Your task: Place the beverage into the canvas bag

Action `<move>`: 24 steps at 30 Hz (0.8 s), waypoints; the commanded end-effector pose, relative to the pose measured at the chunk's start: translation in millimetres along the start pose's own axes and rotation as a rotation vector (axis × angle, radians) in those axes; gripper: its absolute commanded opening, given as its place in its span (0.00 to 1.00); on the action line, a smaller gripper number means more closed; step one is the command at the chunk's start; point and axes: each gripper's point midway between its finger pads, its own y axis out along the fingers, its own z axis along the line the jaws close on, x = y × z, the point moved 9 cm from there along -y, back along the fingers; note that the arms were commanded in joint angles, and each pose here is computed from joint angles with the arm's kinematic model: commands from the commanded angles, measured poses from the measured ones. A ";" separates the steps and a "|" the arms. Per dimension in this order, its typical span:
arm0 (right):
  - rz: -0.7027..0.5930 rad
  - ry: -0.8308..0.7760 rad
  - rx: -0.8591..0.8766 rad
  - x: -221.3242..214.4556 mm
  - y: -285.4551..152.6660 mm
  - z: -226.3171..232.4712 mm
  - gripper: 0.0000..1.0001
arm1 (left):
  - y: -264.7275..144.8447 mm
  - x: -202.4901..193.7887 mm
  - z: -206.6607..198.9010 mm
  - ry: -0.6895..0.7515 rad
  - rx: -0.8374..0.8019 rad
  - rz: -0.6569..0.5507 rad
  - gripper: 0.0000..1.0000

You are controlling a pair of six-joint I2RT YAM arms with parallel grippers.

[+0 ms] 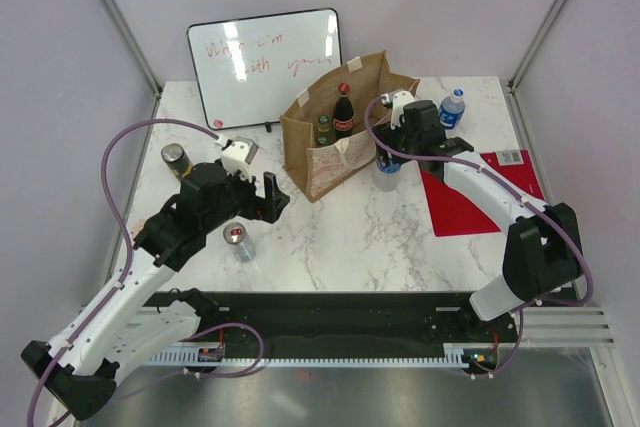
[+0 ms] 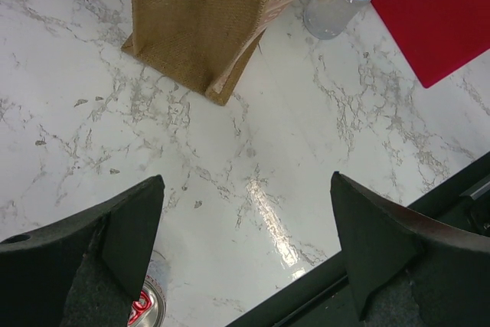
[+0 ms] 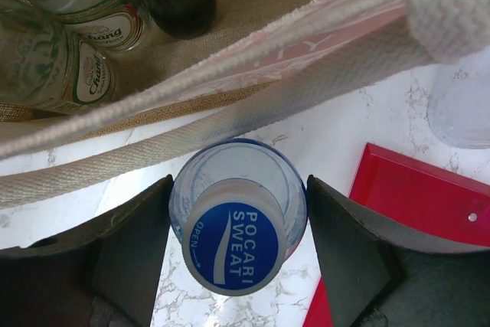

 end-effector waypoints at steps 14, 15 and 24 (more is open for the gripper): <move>-0.036 0.005 -0.064 24.2 -33.4 -5.2 0.14 | -0.6 6.3 4.9 0.038 0.038 -0.062 0.96; -0.048 0.008 -0.064 28.2 -40.9 -5.4 0.10 | -0.5 6.4 4.9 0.038 0.038 -0.061 0.96; -0.247 0.015 -0.060 86.2 -130.7 -4.1 0.00 | -0.1 6.4 4.4 0.038 0.032 -0.059 0.96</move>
